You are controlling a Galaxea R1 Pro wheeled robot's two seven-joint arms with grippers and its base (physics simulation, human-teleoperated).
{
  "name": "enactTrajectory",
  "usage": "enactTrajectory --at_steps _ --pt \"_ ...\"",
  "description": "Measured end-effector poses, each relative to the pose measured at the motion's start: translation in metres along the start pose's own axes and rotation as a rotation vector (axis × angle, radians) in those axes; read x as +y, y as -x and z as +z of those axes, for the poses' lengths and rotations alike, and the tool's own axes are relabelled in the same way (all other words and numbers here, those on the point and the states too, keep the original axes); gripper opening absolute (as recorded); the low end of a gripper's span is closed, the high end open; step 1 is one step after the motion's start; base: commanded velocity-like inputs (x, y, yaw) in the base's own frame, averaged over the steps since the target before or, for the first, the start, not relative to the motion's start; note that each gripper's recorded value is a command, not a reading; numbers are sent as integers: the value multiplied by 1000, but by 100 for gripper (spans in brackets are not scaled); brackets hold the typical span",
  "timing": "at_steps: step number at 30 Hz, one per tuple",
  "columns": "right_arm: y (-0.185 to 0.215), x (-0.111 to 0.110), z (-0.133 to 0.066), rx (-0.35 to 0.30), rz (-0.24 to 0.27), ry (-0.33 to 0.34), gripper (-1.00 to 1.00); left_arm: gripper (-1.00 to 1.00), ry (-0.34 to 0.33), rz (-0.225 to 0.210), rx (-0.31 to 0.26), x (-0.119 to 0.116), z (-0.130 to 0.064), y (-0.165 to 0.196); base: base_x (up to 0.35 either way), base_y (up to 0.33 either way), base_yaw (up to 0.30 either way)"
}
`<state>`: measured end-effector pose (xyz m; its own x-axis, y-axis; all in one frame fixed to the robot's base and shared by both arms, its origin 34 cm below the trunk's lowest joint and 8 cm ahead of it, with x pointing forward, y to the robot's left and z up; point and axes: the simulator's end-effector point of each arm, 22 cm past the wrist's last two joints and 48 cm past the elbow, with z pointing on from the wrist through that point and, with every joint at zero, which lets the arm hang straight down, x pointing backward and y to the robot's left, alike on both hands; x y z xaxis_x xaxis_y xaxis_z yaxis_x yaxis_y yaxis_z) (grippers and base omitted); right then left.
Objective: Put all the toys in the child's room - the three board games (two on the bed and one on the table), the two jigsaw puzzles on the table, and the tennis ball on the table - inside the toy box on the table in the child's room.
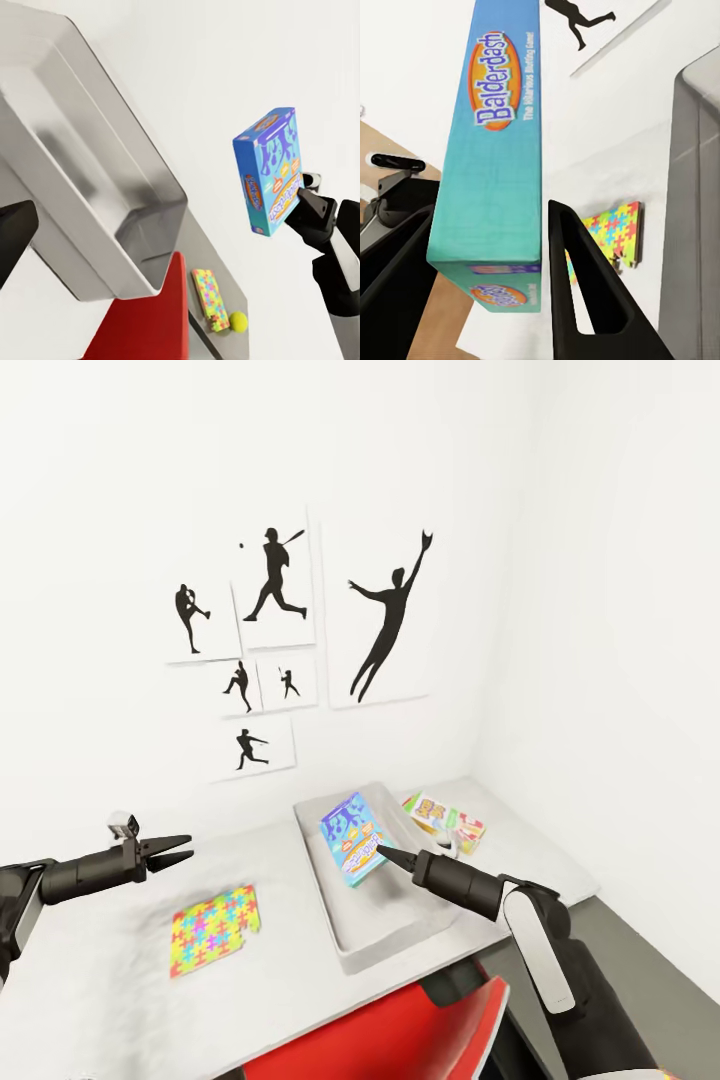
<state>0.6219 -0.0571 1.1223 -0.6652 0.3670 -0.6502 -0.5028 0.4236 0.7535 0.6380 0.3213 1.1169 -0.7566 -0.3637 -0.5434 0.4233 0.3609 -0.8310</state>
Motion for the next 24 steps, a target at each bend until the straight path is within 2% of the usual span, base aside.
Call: enactTrajectory --at_steps 6,14,24 --pt "0 0 0 -1 2 2 -100 100 1 -3 0 1 0 -1 44 0 62" --pt "0 0 -1 0 1 0 -100 100 0 -4 -1 1 -1 -2 193 0 7" --pt "0 1 0 0 3 4 -100 100 0 -5 -1 1 -1 -2 71 0 0"
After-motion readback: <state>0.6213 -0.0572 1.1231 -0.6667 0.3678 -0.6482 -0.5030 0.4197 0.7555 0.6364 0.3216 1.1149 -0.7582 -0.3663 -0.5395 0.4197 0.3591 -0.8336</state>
